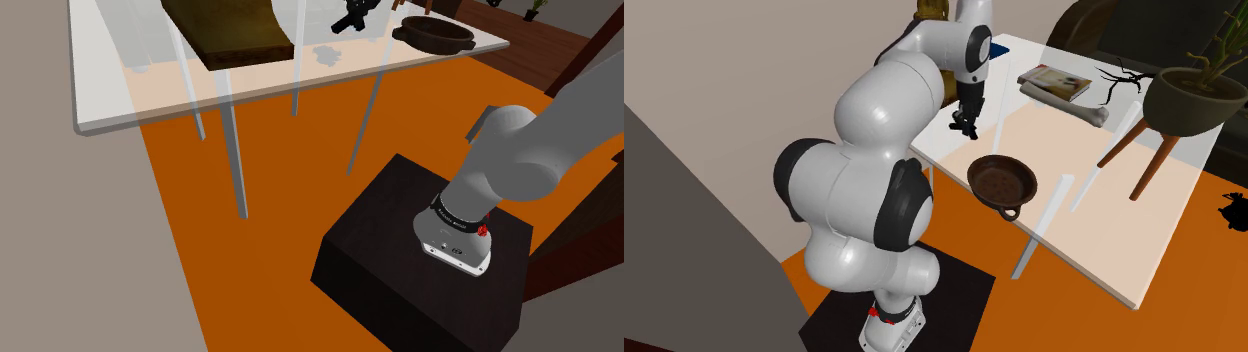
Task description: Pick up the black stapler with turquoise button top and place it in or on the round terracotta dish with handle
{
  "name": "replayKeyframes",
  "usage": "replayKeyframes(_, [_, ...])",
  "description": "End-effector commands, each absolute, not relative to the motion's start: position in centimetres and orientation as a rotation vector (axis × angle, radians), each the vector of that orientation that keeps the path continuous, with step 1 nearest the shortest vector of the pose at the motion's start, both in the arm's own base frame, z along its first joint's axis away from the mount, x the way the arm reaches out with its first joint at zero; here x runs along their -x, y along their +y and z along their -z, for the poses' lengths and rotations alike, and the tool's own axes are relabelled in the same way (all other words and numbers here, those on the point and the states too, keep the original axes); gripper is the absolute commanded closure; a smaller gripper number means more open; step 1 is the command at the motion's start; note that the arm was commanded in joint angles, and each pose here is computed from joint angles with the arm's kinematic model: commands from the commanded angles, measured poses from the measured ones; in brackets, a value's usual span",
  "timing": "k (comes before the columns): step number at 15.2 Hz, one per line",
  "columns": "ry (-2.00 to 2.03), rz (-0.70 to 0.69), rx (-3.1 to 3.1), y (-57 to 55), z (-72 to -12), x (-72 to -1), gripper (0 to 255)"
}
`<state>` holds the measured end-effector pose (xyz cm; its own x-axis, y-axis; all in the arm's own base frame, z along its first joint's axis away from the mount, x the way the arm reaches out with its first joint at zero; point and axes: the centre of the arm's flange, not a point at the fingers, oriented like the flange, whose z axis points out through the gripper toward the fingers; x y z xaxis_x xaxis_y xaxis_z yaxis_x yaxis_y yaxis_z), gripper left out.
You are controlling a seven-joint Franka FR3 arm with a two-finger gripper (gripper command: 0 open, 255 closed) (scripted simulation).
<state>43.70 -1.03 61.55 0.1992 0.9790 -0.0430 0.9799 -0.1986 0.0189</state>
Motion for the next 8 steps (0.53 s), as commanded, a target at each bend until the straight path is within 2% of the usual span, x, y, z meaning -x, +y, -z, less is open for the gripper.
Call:
replayKeyframes(1, [1.962,0.034,-2.4,-1.0,-62.6,-43.6,255])
replayKeyframes(8, [1.962,0.034,-2.4,-1.0,-66.3,-43.6,255])
